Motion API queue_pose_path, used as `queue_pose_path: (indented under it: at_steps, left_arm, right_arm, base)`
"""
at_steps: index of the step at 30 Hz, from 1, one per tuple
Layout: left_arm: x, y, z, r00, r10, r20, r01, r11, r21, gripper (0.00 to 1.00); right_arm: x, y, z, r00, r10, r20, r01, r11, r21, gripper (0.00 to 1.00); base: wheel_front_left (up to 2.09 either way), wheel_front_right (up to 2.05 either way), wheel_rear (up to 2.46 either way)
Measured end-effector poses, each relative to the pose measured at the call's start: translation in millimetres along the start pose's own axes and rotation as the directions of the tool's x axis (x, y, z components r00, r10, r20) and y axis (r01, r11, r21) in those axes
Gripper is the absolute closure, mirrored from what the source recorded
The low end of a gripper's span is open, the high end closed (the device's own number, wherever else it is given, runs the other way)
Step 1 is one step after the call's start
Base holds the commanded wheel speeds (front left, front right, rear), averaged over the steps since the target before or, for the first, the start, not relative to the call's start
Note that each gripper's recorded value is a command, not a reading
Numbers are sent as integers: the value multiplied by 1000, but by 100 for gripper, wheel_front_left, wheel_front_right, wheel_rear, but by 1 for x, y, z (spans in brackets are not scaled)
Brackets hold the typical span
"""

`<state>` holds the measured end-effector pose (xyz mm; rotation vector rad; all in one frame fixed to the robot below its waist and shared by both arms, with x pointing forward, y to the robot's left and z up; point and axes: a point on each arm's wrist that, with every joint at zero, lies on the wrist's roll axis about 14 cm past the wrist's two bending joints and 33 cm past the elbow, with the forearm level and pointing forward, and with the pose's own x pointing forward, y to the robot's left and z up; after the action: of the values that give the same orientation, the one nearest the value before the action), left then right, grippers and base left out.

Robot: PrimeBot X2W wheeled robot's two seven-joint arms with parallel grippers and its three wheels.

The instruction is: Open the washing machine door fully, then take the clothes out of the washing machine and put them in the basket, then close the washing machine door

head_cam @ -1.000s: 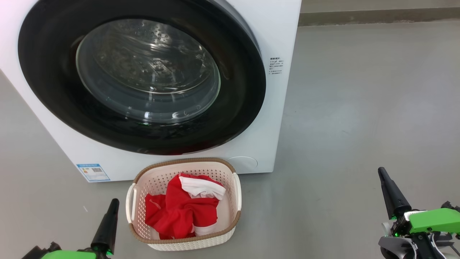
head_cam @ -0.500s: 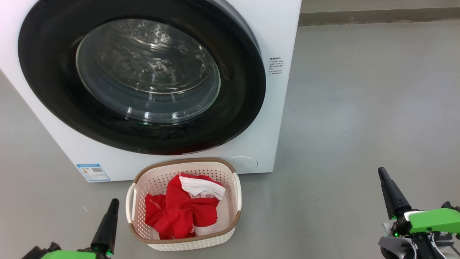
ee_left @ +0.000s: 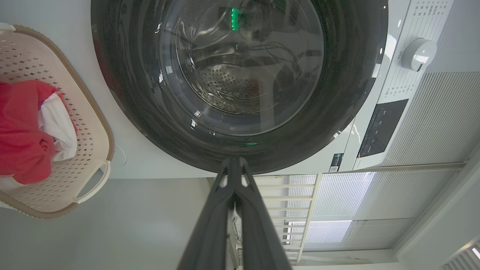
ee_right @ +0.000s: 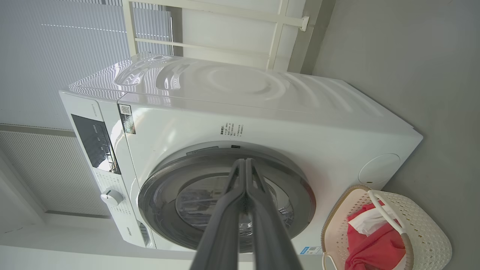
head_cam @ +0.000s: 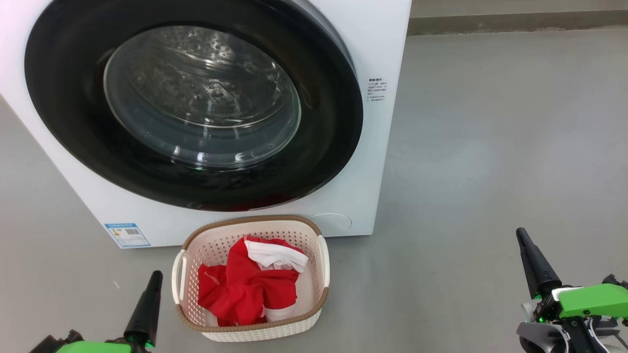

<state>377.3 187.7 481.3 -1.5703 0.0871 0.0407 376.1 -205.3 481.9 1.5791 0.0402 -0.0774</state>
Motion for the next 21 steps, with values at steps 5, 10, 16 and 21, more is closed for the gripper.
queue_pose_path:
  at_steps: [5,10,16,21]
  left_arm:
    - [0,0,0,1000,0,0,0,1000,0,100]
    - [0,0,0,1000,0,0,0,1000,0,100]
    - [0,0,0,1000,0,0,0,1000,0,100]
    - [0,0,0,1000,0,0,0,1000,0,100]
  right_arm:
    - [0,0,0,1000,0,0,0,1000,0,100]
    - [0,0,0,1000,0,0,0,1000,0,100]
    - [0,0,0,1000,-1,0,1,1000,2,100]
    - [0,0,-1,1000,-1,0,1,1000,3,100]
  base:
    - [0,0,0]
    - [0,0,0]
    - [0,0,0]
    - [0,0,0]
